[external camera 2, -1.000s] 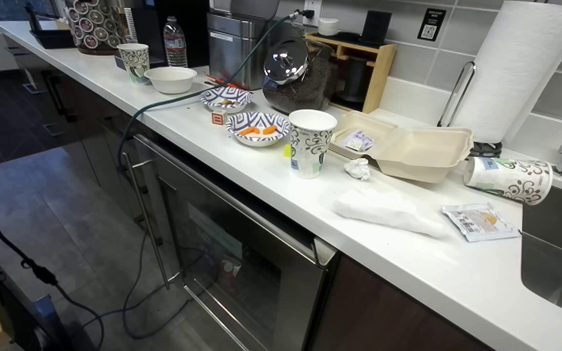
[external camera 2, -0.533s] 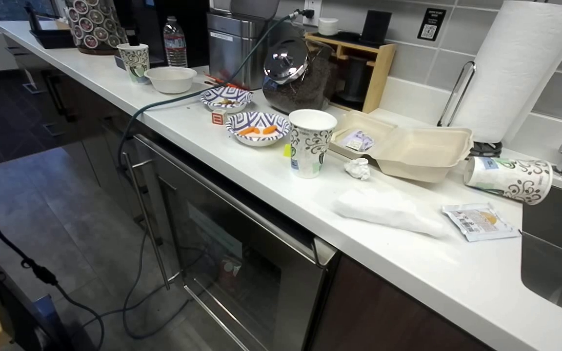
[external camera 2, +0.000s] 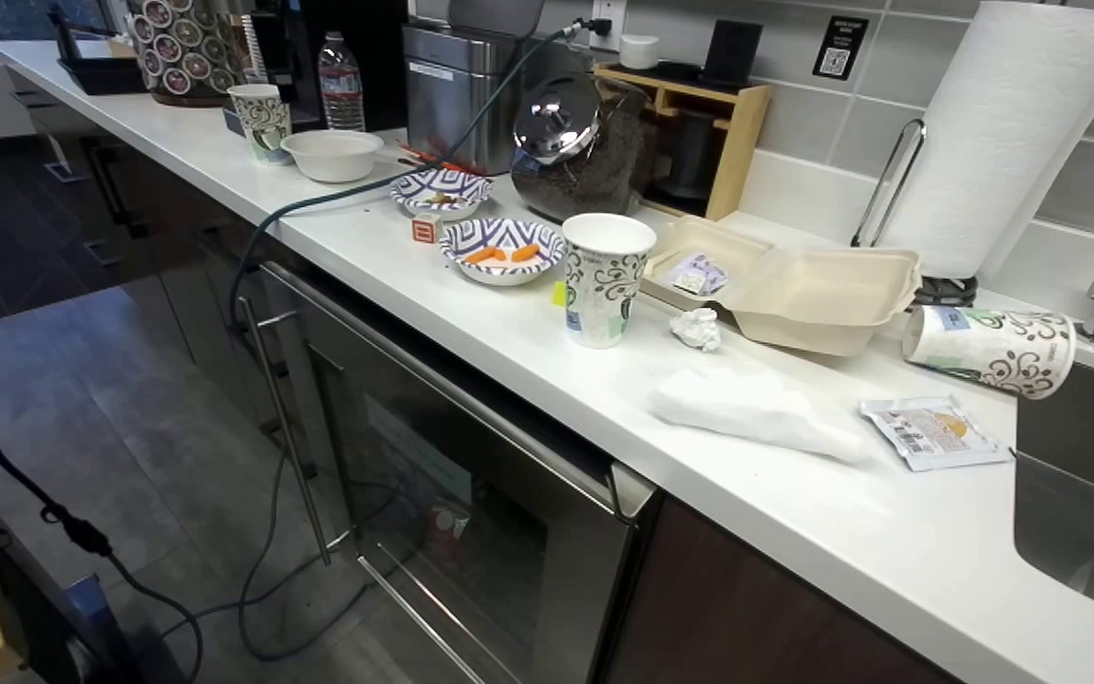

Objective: Put the bowl in the pack

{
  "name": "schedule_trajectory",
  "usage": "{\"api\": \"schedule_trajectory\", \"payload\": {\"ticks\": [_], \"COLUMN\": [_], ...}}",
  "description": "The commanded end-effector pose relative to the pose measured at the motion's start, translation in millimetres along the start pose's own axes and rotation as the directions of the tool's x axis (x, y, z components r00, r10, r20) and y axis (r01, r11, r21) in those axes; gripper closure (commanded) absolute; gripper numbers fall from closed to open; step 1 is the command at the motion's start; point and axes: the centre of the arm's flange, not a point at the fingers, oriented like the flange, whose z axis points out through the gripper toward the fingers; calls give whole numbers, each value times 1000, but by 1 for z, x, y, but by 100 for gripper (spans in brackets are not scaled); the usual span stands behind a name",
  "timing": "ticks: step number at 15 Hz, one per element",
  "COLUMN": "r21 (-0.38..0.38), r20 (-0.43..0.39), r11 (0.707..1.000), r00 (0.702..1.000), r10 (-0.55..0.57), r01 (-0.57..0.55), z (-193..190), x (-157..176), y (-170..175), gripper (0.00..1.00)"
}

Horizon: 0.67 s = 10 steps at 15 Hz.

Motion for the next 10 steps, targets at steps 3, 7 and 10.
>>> {"api": "schedule_trajectory", "payload": {"ticks": [3,7,10], "r21": [27,7,37], "r20": [-9,56,64], "r11": [999,1000,999], "r00": [999,998,998], "r10": [34,21,-2], "r01": [-33,-21,-1], "z": [50,85,99], "x": [20,22,22], "y": [-4,-2,-10], "gripper": [0,8,23]}}
